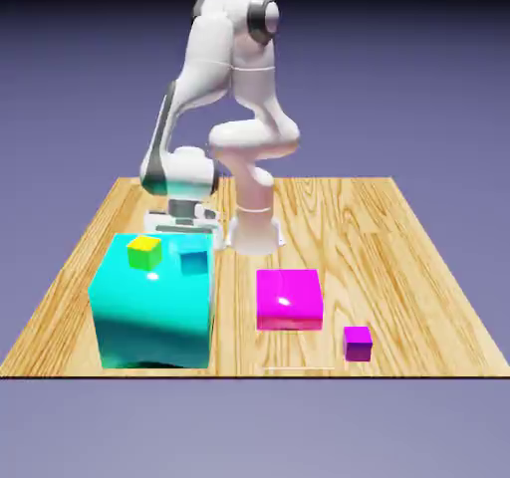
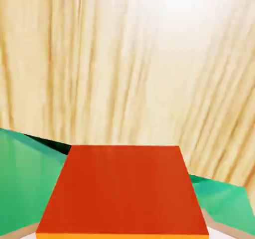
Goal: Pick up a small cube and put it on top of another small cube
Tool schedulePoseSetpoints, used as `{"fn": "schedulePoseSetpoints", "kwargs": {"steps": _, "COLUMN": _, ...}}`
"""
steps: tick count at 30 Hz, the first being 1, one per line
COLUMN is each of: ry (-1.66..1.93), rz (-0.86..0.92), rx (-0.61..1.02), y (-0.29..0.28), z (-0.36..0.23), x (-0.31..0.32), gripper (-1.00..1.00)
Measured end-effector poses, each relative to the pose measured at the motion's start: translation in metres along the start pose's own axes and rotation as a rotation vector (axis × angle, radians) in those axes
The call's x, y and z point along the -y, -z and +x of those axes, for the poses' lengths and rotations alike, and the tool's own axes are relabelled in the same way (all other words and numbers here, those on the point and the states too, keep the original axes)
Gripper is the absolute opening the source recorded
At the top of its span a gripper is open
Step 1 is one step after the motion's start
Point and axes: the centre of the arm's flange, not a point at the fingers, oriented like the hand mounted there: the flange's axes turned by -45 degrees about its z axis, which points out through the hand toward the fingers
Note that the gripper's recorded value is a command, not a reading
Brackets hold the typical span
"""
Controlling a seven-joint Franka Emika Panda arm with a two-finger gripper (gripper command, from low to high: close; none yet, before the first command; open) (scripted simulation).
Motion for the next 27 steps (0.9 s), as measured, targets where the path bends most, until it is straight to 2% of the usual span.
{"fn": "schedulePoseSetpoints", "kwargs": {"steps": 14, "ry": 0.188, "rz": 0.037, "rx": 0.106, "y": 0.019, "z": 0.041, "x": 0.151, "gripper": -1.0}}
{"fn": "schedulePoseSetpoints", "kwargs": {"steps": 21, "ry": 0.286, "rz": -0.114, "rx": 0.29, "y": 0.026, "z": -0.054, "x": 0.191, "gripper": -1.0}}
{"fn": "schedulePoseSetpoints", "kwargs": {"steps": 27, "ry": 0.299, "rz": -0.24, "rx": 0.327, "y": 0.045, "z": -0.123, "x": 0.191, "gripper": -1.0}}
